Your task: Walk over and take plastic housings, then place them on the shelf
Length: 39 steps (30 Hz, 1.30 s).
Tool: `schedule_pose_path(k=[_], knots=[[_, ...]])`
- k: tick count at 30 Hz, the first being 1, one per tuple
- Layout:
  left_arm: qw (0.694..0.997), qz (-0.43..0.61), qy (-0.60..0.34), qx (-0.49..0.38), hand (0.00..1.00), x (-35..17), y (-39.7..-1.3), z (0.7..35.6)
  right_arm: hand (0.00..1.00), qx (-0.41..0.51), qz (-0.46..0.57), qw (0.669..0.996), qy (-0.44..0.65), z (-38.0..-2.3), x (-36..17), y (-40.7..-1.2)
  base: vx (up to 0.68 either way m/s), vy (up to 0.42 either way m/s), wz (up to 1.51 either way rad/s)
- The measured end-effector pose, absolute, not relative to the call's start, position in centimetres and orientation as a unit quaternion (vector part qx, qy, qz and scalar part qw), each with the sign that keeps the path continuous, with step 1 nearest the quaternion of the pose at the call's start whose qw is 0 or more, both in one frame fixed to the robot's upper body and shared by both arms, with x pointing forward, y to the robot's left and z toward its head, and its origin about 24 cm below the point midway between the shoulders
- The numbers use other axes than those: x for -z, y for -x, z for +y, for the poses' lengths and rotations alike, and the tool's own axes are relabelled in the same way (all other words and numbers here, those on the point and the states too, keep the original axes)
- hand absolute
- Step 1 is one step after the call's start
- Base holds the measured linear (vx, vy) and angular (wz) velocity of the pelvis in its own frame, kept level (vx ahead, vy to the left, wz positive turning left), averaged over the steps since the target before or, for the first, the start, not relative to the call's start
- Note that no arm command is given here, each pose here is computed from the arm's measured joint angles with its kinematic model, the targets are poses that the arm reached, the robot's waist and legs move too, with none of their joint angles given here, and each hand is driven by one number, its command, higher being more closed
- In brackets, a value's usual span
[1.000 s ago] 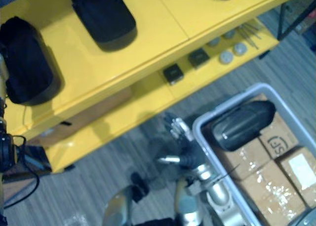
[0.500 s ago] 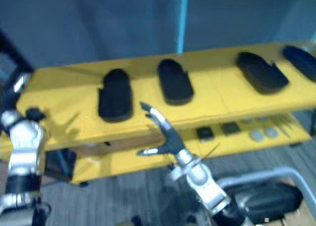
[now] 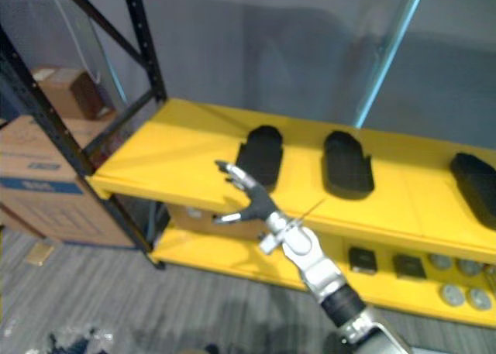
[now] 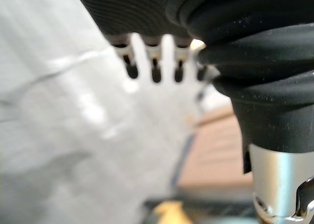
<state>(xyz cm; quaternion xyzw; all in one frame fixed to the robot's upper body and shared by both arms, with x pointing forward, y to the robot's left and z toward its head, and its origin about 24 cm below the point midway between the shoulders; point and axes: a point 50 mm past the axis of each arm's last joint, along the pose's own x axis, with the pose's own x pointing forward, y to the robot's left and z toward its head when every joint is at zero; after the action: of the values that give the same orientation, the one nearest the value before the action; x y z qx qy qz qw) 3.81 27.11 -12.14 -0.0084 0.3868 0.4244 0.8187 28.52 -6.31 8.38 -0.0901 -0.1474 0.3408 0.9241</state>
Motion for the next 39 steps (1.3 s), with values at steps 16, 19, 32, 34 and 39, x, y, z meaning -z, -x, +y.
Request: schedule_pose_path(k=[16,19,32,34,39], knots=[[0.861,0.370,0.038,-0.347,0.00,12.9,-5.7,25.9,0.00,-0.332,-0.113,0.922,0.163,-7.1,-7.1,-30.8,0.01,-0.008,0.02],[0.856,0.384,0.040,-0.345,0.00,13.3,-5.1,25.6,0.00,-0.295,-0.130,0.931,0.170,-7.2,-7.8,-31.5,0.00,0.000,0.00],[0.850,0.405,0.045,-0.335,0.00,13.8,-4.4,25.1,0.00,-0.263,-0.110,0.940,0.187,-8.1,-7.0,-32.2,-0.05,0.007,0.01],[0.851,0.402,0.046,-0.334,0.00,13.8,-4.5,25.1,0.00,-0.256,-0.118,0.940,0.191,-8.3,-7.8,-32.8,-0.03,0.006,0.10],[0.857,0.403,0.041,-0.320,0.00,13.8,-4.9,24.8,0.00,-0.249,-0.142,0.936,0.204,-8.4,-9.4,-33.8,0.01,0.017,0.08]])
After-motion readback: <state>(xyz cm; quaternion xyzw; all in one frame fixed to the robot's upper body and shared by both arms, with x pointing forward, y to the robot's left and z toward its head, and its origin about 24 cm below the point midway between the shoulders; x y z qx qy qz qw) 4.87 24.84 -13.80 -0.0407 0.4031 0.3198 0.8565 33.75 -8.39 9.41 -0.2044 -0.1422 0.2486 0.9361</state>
